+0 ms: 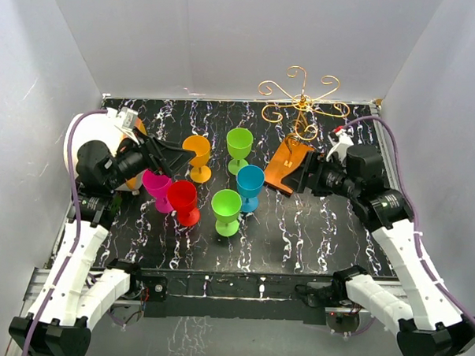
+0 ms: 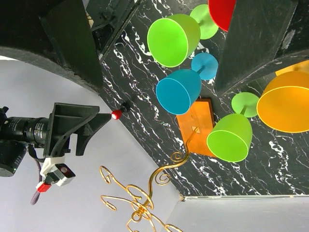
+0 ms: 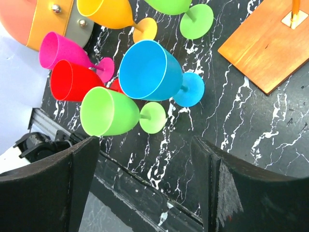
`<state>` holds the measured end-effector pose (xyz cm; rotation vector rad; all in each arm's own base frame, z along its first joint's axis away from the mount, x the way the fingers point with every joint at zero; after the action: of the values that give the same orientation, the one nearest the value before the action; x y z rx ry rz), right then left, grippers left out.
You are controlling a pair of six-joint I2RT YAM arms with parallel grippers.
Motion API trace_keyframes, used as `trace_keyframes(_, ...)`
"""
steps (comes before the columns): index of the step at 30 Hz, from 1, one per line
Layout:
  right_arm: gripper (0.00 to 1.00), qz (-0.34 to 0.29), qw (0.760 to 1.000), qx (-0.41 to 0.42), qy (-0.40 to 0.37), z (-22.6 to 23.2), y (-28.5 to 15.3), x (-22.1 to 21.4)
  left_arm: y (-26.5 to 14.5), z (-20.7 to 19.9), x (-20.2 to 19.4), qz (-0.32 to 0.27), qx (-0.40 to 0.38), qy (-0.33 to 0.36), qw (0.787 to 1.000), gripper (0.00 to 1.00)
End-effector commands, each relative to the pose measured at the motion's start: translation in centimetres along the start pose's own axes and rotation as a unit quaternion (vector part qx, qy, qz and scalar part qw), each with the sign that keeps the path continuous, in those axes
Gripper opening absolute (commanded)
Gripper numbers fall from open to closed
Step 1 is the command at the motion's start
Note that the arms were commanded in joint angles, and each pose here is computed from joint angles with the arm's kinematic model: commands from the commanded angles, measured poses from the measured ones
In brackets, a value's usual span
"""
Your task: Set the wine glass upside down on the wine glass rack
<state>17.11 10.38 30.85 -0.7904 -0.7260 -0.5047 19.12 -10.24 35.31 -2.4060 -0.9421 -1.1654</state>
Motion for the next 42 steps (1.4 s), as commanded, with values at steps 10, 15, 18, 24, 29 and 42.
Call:
trace_keyframes(10,0.56,-0.039,0.988,-0.146,-0.017,4.2,7.1,-0.7,0.3,0.1,-0.1,0.011,-0.015,-0.002,1.000,0.99)
trace_keyframes(15,0.54,-0.062,0.972,-0.225,-0.008,5.1,8.9,-1.1,-0.2,-0.8,-0.1,0.004,-0.041,0.013,0.999,0.99)
trace_keyframes(18,0.54,-0.082,0.972,-0.218,0.005,5.3,9.3,-0.9,-0.4,-1.1,-0.1,0.005,-0.044,0.021,0.999,0.99)
trace_keyframes(24,0.51,-0.055,0.974,-0.222,0.002,5.3,11.2,-1.6,-0.3,-1.0,-0.3,0.011,-0.039,0.023,0.999,0.99)
trace_keyframes(29,0.47,-0.068,0.967,-0.246,0.011,5.6,12.0,-0.5,-0.2,-1.0,-0.3,0.011,-0.039,0.025,0.999,0.99)
trace_keyframes(42,0.23,-0.026,0.961,-0.276,-0.012,4.5,13.5,-2.4,-0.3,-0.8,-0.6,0.018,-0.026,0.027,0.999,0.99)
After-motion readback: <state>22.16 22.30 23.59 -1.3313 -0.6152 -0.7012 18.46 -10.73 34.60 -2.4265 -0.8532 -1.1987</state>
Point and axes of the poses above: each gripper's point midway between its finger pads, its own y axis out along the fingers, its own z axis along the line the jaws close on, x = y × z, the point moved 9 cm from there along -y, back along the fingers, and after that the axes turned 6 degrees about -y, right-handed, at the moved point
